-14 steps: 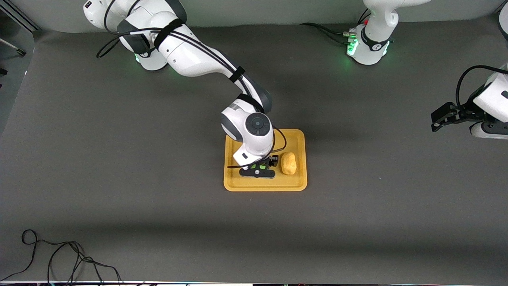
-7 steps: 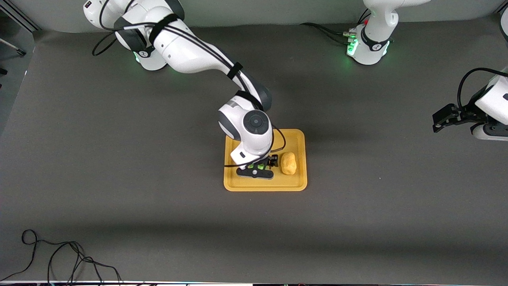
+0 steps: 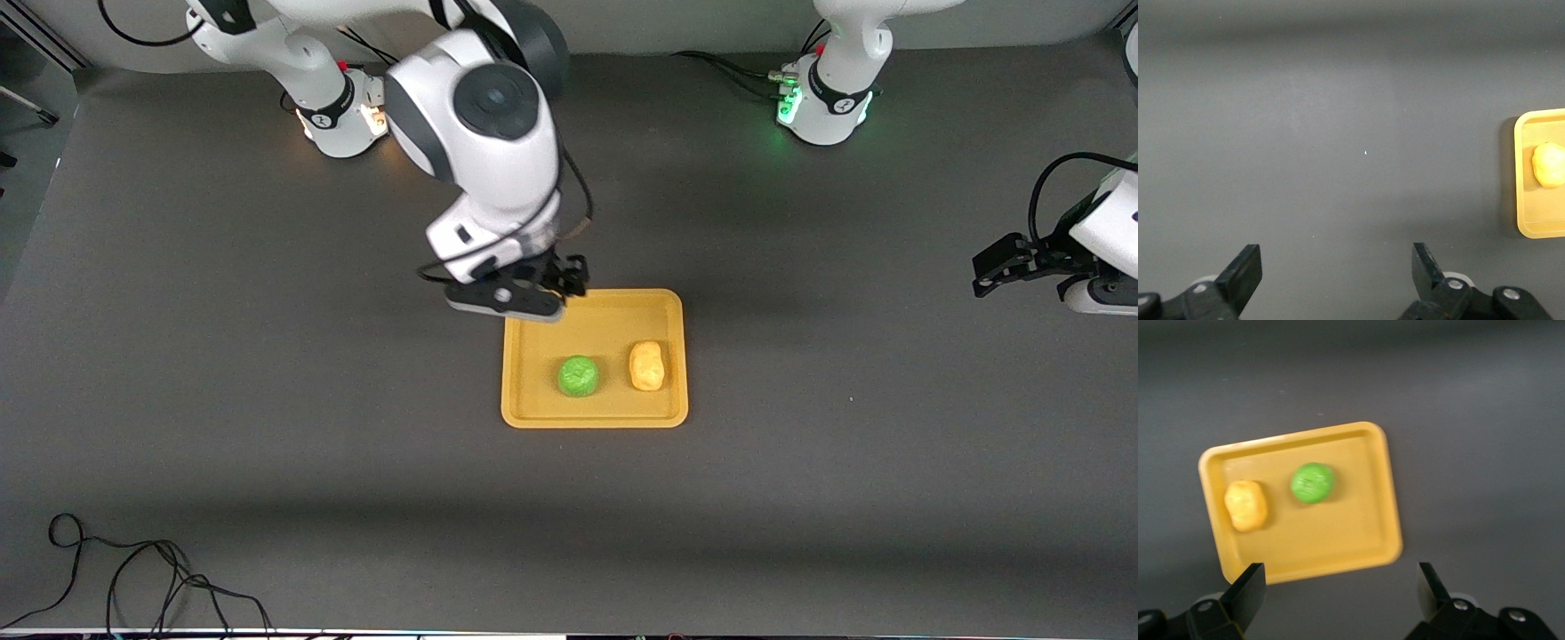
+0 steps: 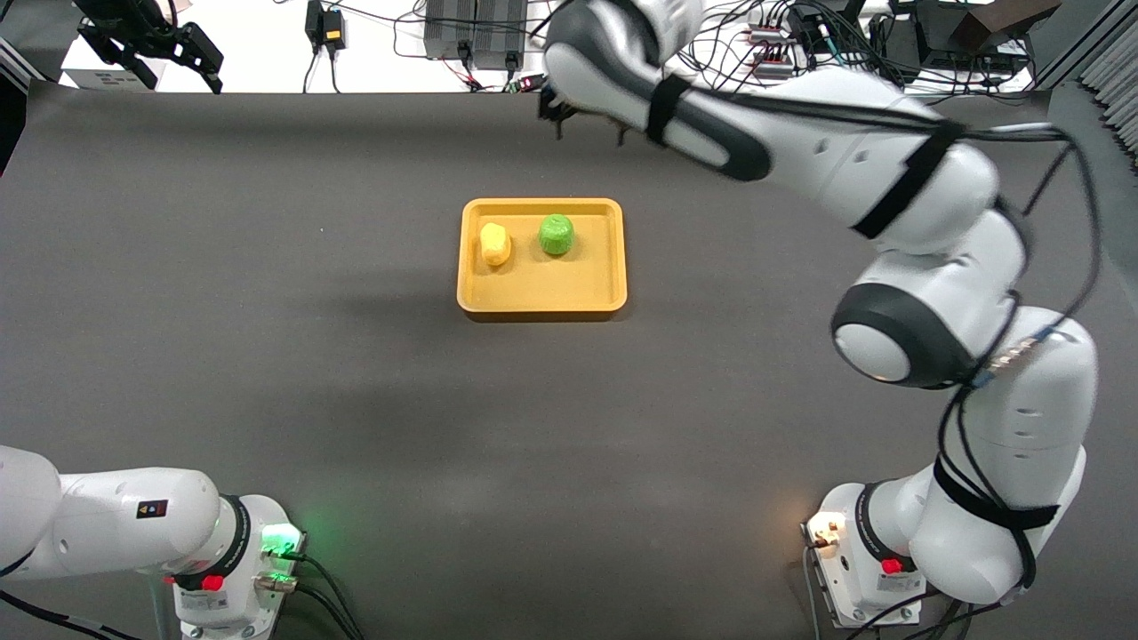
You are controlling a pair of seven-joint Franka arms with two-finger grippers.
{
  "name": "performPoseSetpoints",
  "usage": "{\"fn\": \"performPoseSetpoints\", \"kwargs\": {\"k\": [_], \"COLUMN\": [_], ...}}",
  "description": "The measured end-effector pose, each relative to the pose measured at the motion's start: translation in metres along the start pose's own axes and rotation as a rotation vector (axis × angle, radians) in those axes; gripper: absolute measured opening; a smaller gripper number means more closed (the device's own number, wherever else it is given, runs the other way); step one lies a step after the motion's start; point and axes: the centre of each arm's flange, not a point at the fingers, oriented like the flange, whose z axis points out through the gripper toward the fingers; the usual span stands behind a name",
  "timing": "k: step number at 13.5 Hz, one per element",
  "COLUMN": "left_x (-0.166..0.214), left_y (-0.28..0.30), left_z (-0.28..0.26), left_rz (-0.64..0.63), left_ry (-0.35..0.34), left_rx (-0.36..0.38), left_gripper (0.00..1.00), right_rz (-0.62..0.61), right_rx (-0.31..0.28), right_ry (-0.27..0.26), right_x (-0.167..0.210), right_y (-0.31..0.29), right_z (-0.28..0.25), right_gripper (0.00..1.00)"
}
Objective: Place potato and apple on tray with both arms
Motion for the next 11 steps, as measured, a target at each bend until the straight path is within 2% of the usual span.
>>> {"fn": "performPoseSetpoints", "kwargs": {"k": [2, 5, 7, 11], "left_x": [0.002, 0.003, 0.004, 0.01], "left_y": [0.0, 0.0, -0.003, -0.011], "left_z": [0.0, 0.004, 0.005, 0.009], "left_rz": [0.0, 0.0, -0.006, -0.017], "left_ry": [0.01, 0.006, 0.005, 0.023], "left_rx": [0.0, -0.003, -0.003, -0.006], "left_gripper": [1.0, 1.0, 1.0, 1.0], "right_rz": [-0.043, -0.125, -0.163, -0.187], "right_rx": [-0.04, -0.043, -0.031, 0.04], "right_ry": [-0.041, -0.067, -0.081, -0.117], "right_x": [0.008, 0.033, 0.054, 0.082], "right_y": [0.046, 0.13, 0.205, 0.354], "right_z": [-0.033, -0.061, -0.073, -0.074], "right_gripper": [1.0, 1.0, 1.0, 1.0]}}
